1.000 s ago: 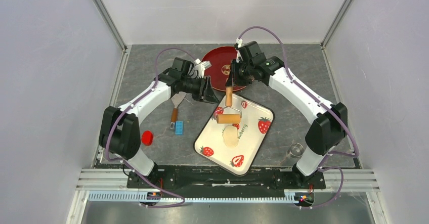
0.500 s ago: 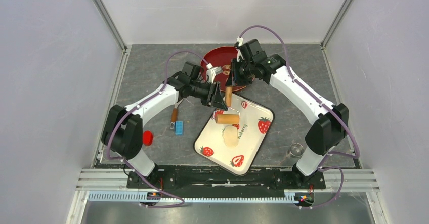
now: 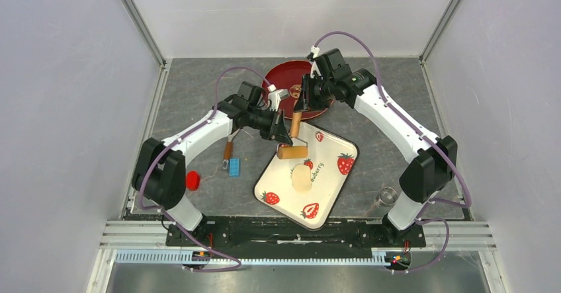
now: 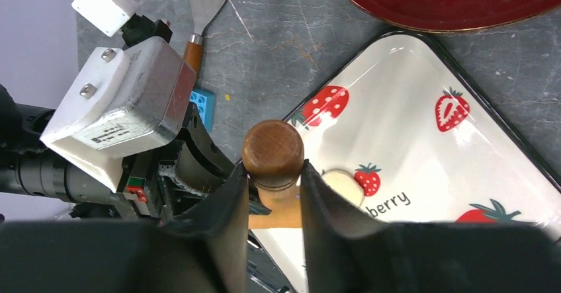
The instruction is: Roll out the dumpling wrappers from the dough
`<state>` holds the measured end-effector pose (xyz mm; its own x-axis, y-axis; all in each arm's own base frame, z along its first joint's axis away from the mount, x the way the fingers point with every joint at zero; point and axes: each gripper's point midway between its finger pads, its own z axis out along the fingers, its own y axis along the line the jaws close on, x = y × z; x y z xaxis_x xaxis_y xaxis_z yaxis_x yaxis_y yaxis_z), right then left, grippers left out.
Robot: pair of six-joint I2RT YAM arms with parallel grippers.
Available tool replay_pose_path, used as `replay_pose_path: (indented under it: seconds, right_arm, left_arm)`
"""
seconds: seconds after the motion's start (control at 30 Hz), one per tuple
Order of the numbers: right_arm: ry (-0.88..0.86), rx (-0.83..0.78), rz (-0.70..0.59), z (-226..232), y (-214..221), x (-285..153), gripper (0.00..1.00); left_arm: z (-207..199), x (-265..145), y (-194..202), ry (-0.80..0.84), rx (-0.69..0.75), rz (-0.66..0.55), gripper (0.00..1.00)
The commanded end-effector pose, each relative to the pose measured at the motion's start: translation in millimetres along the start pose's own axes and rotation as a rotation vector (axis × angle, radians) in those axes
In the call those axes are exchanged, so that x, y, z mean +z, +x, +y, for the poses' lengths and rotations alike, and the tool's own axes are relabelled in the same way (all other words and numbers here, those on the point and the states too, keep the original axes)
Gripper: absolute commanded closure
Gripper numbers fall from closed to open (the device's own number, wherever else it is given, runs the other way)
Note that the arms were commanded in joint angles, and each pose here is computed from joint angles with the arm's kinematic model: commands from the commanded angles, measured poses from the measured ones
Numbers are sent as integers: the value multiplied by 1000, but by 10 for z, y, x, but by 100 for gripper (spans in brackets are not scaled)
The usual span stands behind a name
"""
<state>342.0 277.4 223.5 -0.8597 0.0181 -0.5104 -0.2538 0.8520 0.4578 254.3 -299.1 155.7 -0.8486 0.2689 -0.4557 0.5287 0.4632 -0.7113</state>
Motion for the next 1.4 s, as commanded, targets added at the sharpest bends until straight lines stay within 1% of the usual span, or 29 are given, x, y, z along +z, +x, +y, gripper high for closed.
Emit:
replay_pose_path:
  seconds: [0.0, 0.07, 0.13, 0.2, 0.23, 0.33, 0.4, 0.5, 0.63, 0.77, 0.9, 0.97, 1.1, 1.17, 1.23, 1.37]
  right_arm:
    - [-100, 0, -195, 273, -449, -434, 62]
    - [-108, 22, -233, 248, -502, -514, 39]
    - [-120, 40, -274, 204, -544, -601, 19]
    - [-136, 60, -314, 151, -591, -710, 4]
    - [-149, 66, -322, 138, -604, -729, 2]
    - [-186, 88, -314, 97, -643, -789, 2]
    - [-205, 111, -315, 84, -671, -830, 2]
    - [-247, 130, -309, 116, -720, -887, 2]
    - [-327, 141, -251, 218, -682, -863, 2]
    - [-422, 157, -225, 372, -687, -875, 2]
    - [-534, 181, -203, 549, -707, -919, 2]
    - [-587, 196, -184, 614, -679, -916, 2]
    - [-643, 219, -142, 729, -551, -849, 2]
    - [-670, 230, -125, 806, -482, -813, 2]
    - [-707, 245, -115, 901, -432, -786, 2]
    - [-819, 260, -130, 1127, -434, -814, 2]
  left_arm:
    - [-56, -226, -195, -117, 105, -79, 98]
    - [28, -365, -338, -241, 119, -122, 98]
    - [133, -504, -454, -362, 114, -152, 98]
    - [211, -640, -559, -461, 118, -189, 98]
    - [232, -696, -593, -494, 130, -206, 98]
    - [281, -918, -742, -609, 246, -297, 98]
    - [304, -1093, -851, -699, 349, -383, 98]
    - [279, -1362, -953, -838, 519, -455, 98]
    - [189, -1564, -1022, -968, 753, -493, 98]
    - [10, -1675, -1043, -1123, 1047, -496, 98]
    - [-159, -1859, -1078, -1310, 1241, -513, 98]
    - [-243, -1972, -1118, -1390, 1295, -544, 98]
    - [-326, -2189, -1163, -1585, 1367, -514, 98]
    - [-405, -2279, -1185, -1666, 1416, -529, 98]
    - [-483, -2355, -1203, -1734, 1447, -582, 98]
    - [-539, -2382, -1216, -1825, 1504, -578, 98]
